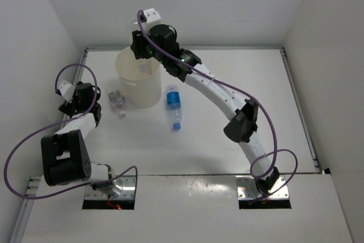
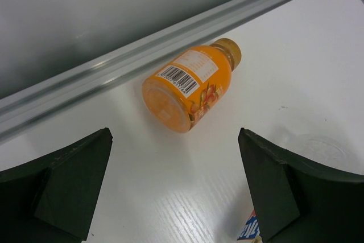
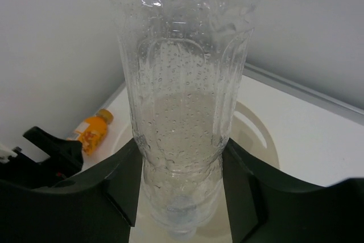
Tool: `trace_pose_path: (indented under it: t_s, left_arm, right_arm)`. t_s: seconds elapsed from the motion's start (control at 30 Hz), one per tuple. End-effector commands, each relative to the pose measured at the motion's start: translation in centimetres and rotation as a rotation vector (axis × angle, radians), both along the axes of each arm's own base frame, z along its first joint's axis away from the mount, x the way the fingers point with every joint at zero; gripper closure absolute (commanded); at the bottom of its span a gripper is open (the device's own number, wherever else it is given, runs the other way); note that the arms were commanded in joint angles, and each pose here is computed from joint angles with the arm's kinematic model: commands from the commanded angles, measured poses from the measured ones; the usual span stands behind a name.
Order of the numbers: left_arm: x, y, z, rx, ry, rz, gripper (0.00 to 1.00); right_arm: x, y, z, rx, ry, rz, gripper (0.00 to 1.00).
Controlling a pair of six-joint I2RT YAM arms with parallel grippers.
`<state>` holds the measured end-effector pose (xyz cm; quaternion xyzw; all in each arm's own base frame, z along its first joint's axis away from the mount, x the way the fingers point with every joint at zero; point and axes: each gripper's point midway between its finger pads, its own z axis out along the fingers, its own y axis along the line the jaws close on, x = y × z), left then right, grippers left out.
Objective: Put the plastic bottles in the bin
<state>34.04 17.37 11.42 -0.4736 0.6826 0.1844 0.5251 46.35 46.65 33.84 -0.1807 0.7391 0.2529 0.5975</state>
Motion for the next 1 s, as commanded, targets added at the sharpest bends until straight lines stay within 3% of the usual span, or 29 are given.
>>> trace_pose_path:
  t_s: [0.0, 0.23, 0.37, 0.47, 0.57, 0.73, 0.77, 0.8, 0.83, 0.87, 0.97]
  left_arm:
    - [0.4, 0.5, 0.2, 0.009, -0.019, 0.001, 0.0]
    - [1.1, 0.1, 0.7, 0.013, -0.022, -0.045, 0.0]
    - [1.2, -0.1, 0.9, 0.028, -0.006, -0.077, 0.0]
    - [0.8, -0.3, 0.4, 0.027, 0.008, -0.088, 0.0]
    - [1.1, -0.6, 0.6, 0.03, 0.02, -0.119, 0.0]
    - [2.3, -0.6, 1.9, 0.047, 0.011, -0.152, 0.0]
    - [2.3, -0.7, 1.7, 0.041, 0.018, -0.162, 0.0]
    - [2.5, -0.7, 2.1, 0.043, 0.009, -0.162, 0.0]
    - [2.5, -0.7, 2.1, 0.044, 0.009, -0.162, 0.0]
    - [2.6, -0.8, 2.1, 0.04, 0.008, -0.17, 0.0]
    - [2.6, -0.8, 2.1, 0.04, 0.008, -0.17, 0.0]
  right_arm:
    - [1.2, -1.0, -1.6, -0.056, -0.003, -0.04, 0.47]
    - [0.2, -2.3, 2.3, -0.008, -0.037, -0.053, 0.21]
    - [-0.6, -4.5, 6.5, 0.046, -0.074, -0.091, 0.12]
    - [-0.7, -8.9, 10.4, 0.09, -0.115, -0.227, 0.0]
    - [-0.3, -13.1, 9.6, 0.088, -0.072, -0.361, 0.0]
    - [0.8, -18.0, -0.7, 0.078, 0.263, -0.516, 0.0]
    - [0.9, -18.2, -1.6, 0.111, 0.292, -0.511, 0.0]
    - [0.2, -18.1, -6.1, 0.084, 0.382, -0.473, 0.0]
    - [0.0, -19.2, -5.7, 0.151, 0.396, -0.479, 0.0]
    - [-0.8, -19.8, -9.4, 0.135, 0.465, -0.474, 0.0]
    - [-1.1, -18.3, -12.3, 0.232, 0.56, -0.34, 0.0]
